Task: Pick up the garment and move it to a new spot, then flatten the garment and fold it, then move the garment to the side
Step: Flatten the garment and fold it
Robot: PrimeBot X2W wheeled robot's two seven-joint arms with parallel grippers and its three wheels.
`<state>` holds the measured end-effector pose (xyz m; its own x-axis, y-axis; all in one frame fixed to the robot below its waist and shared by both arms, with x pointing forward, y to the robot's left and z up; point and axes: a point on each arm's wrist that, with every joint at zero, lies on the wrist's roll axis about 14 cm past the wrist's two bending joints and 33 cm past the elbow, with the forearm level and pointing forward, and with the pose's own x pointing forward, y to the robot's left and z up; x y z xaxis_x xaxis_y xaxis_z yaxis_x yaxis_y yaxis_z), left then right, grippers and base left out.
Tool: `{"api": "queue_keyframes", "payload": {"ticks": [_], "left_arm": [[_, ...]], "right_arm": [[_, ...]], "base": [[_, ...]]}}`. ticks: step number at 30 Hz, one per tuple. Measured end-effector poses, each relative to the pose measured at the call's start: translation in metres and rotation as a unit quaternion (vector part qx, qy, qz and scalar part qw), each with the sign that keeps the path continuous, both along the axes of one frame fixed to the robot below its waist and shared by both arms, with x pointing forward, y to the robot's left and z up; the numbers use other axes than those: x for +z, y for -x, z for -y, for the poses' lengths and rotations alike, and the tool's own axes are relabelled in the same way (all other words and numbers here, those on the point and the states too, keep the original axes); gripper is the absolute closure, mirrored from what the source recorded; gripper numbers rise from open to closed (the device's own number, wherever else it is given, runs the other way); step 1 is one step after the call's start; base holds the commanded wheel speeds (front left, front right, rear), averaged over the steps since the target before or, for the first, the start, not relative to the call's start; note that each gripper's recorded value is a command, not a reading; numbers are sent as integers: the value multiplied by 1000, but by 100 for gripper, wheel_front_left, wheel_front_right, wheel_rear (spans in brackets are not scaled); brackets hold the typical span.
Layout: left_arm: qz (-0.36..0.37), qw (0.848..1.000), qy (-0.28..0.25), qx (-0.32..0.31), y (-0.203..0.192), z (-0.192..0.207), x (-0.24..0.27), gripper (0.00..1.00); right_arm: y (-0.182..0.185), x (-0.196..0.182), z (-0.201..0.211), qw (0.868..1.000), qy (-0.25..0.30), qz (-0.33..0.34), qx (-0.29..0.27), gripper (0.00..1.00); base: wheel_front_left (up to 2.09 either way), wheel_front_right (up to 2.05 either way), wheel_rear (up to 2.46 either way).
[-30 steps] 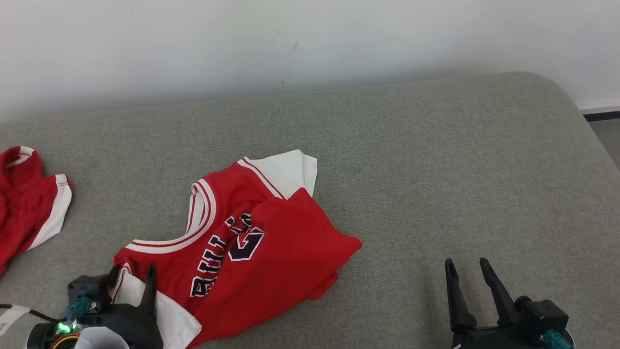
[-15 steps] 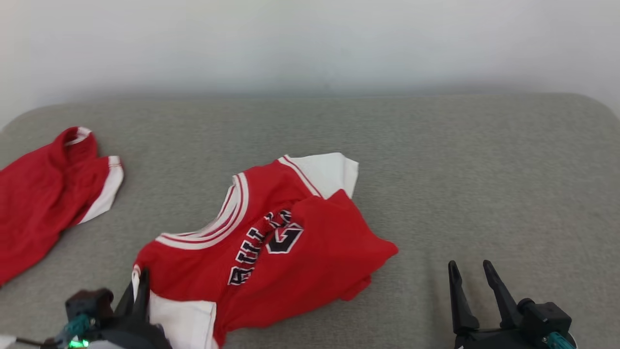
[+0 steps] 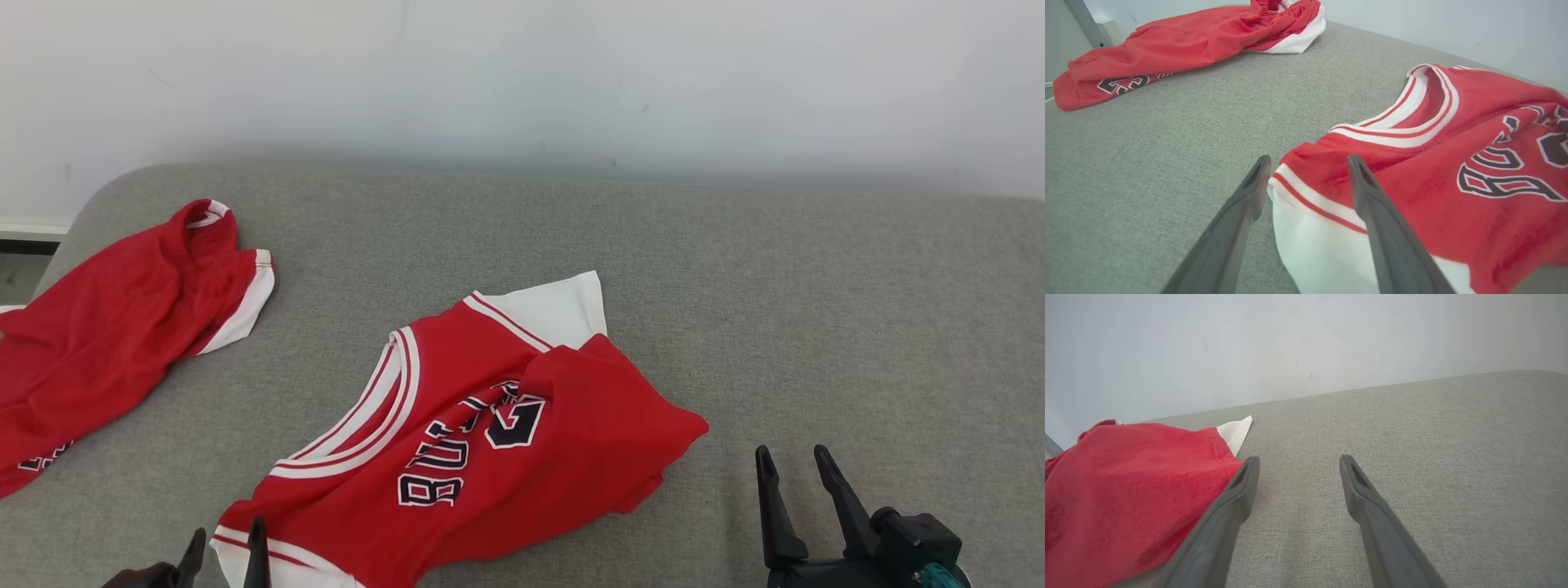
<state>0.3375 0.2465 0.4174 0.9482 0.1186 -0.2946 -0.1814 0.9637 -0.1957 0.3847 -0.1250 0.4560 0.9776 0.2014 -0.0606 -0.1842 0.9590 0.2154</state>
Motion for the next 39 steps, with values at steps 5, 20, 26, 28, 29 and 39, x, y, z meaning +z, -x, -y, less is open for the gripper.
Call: {"api": "queue_keyframes", "payload": {"ticks": [5,20,26,28,29,39], "left_arm": [[65,998,-17,12,-7,-6,29,0],[94,994,-55,19,21,-5,42,0],[97,993,-62,27,35,-6,43,0],[99,993,-64,28,38,-6,43,0],[99,993,-65,31,40,-8,43,0],[99,992,-61,55,55,-20,42,0]], "right_arm": [[3,0,-1,1000,1,0,1,0],[15,-10,-34,998,2,-21,53,0],[-4,-13,-56,996,-4,-38,79,0],[-9,-20,-62,995,0,-52,87,0],[-10,-24,-64,994,-1,-62,89,0],[-27,-38,-86,988,-26,-117,99,59]], "base": [[0,0,0],[0,0,0],[0,0,0],[0,0,0],[0,0,0],[0,0,0]]}}
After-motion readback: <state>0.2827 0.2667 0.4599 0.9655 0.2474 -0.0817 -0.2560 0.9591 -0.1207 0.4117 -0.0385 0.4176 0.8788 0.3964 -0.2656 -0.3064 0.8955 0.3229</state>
